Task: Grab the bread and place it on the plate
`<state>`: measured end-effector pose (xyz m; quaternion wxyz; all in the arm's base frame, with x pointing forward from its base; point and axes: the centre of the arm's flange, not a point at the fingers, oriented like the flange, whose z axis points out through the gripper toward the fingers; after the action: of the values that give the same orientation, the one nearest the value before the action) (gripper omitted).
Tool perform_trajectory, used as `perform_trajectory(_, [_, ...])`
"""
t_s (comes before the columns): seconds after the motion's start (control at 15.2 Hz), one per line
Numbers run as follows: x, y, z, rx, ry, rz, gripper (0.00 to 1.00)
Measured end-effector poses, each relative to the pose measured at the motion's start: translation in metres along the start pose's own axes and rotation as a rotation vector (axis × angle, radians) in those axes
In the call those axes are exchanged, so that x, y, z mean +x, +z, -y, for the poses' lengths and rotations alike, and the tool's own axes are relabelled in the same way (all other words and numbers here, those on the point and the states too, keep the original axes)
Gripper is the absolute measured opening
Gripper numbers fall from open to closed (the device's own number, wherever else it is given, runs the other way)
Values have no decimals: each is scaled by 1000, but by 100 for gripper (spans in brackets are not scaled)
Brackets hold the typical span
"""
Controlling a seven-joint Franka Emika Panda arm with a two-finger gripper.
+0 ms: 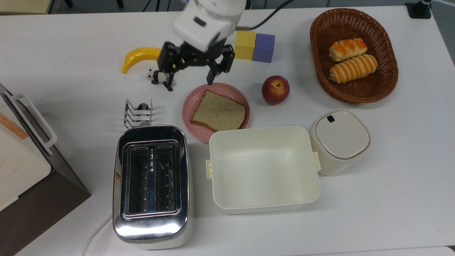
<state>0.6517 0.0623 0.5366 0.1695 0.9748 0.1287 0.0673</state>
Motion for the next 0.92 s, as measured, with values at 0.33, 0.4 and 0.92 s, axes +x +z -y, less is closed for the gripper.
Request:
perform_trajectory(0.33, [-20, -57, -55, 163, 176, -4, 100])
perform_trajectory(0.4, [-27, -64, -70, 215, 217, -1, 100])
perform_trajectory(0.92, [-59, -87, -107, 342, 313, 35, 100])
